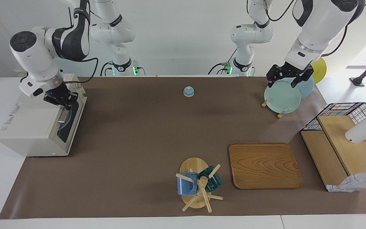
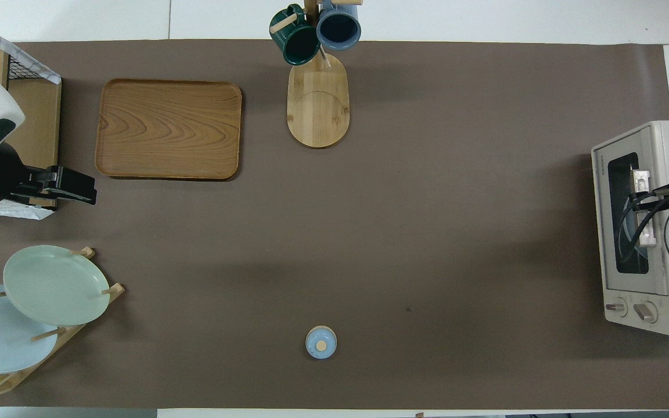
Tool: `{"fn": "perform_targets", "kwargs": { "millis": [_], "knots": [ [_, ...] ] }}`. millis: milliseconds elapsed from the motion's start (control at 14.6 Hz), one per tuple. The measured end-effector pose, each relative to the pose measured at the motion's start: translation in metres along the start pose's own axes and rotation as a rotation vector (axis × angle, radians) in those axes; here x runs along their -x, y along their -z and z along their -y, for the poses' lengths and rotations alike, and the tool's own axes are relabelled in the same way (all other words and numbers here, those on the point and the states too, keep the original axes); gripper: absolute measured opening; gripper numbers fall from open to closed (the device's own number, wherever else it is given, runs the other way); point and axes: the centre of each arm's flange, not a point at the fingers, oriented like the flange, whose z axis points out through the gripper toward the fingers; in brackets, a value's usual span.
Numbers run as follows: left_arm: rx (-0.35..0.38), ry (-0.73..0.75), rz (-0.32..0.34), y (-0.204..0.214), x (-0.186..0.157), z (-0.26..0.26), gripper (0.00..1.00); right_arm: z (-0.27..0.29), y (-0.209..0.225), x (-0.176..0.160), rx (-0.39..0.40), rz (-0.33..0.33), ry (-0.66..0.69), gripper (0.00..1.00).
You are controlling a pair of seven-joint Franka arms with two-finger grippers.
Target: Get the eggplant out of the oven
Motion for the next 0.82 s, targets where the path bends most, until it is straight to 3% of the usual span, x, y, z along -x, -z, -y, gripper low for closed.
{"fn": "perform_targets", "kwargs": {
  "millis": [821],
  "knots": [
    [0.000, 0.000, 0.000, 0.0000, 0.0000, 0.0000, 1.00, 0.0028, -0.0104, 0.0032, 0.034, 0.004, 0.024, 0.01]
  ]
}}
